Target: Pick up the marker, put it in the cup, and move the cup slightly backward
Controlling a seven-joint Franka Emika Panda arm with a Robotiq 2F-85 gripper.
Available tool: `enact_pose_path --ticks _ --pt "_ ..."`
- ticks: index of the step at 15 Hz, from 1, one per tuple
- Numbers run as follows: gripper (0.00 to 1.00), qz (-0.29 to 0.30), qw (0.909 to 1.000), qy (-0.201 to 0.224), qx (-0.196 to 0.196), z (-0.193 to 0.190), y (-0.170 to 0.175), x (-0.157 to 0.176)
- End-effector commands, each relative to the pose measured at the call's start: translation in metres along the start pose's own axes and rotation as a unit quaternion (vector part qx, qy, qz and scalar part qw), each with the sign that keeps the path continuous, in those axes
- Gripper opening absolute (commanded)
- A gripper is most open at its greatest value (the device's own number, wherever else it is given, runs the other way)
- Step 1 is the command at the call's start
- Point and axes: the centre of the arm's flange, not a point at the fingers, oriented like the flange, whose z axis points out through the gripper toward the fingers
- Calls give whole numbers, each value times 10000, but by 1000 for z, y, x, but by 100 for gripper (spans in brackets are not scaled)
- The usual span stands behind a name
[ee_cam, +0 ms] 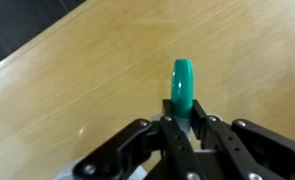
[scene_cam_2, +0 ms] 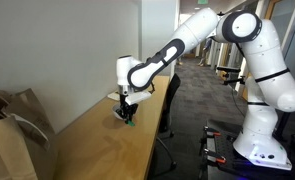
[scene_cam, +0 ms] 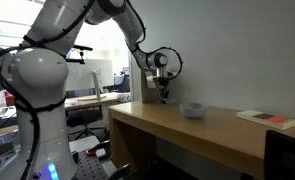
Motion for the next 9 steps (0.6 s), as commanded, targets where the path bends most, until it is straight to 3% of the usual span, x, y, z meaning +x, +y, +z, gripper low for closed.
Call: enact_pose_path --ticks 1,5,9 --pt "6 -119 9998 -96 -110 -32 36 19" --pt "6 -246 9995 -137 -159 -43 75 52" --pt "6 -392 9986 -139 -341 -32 90 85"
